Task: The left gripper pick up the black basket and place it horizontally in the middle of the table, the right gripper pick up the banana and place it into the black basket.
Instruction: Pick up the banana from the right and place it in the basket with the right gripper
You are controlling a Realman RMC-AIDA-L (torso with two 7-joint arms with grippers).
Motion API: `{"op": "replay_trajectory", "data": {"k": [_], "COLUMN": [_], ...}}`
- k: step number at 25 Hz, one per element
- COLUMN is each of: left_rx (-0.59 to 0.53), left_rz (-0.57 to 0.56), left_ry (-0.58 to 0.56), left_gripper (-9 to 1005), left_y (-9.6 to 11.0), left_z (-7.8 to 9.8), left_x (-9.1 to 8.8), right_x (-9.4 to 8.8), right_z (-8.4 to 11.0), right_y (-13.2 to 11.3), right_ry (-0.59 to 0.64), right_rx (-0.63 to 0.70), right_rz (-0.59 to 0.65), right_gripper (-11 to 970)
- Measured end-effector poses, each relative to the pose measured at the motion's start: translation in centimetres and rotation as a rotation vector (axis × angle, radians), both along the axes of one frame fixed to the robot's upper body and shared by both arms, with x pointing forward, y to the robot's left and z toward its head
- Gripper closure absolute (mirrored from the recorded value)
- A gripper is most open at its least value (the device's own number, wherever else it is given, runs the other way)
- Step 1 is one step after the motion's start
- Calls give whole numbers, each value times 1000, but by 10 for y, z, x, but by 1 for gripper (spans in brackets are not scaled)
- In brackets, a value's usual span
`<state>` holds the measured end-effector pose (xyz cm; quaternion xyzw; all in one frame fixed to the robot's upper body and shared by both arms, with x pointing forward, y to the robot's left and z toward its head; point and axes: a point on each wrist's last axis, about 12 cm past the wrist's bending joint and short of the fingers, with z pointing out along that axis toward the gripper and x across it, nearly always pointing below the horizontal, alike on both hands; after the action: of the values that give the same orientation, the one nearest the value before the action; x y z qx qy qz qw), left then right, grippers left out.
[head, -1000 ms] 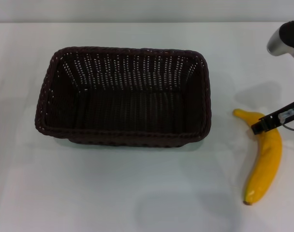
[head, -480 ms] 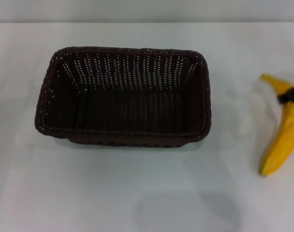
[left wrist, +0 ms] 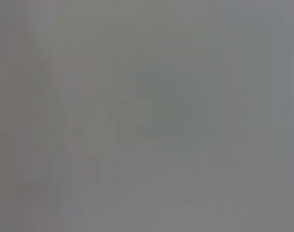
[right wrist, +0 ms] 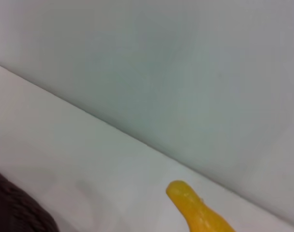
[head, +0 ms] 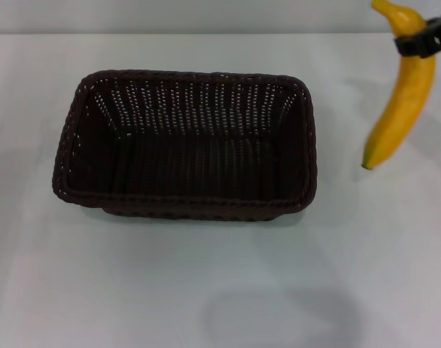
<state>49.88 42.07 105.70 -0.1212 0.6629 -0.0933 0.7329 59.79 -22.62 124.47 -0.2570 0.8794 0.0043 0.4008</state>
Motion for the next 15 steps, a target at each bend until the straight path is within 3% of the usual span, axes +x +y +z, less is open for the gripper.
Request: {"op": "replay_trajectory", "data": {"k": [6, 8, 11, 15], "left_rx": [-13, -14, -14, -22], "left_rz": [35, 37, 32, 14], "left_ry": [-16, -19, -23, -28], "left_gripper": [282, 282, 282, 282], "left_y": [6, 6, 5, 0], "left_z": [-1, -1, 0, 1], "left_x": [-9, -10, -7, -1], "right_x": [-7, -14, -16, -9], "right_z": [32, 57, 65, 48], "right_y": [16, 31, 45, 65], "right_ry": [-147, -254, -311, -334], "right_rx": [74, 149, 191, 219], "right_rz": [112, 255, 377, 507], "right_gripper": [493, 493, 492, 492]}}
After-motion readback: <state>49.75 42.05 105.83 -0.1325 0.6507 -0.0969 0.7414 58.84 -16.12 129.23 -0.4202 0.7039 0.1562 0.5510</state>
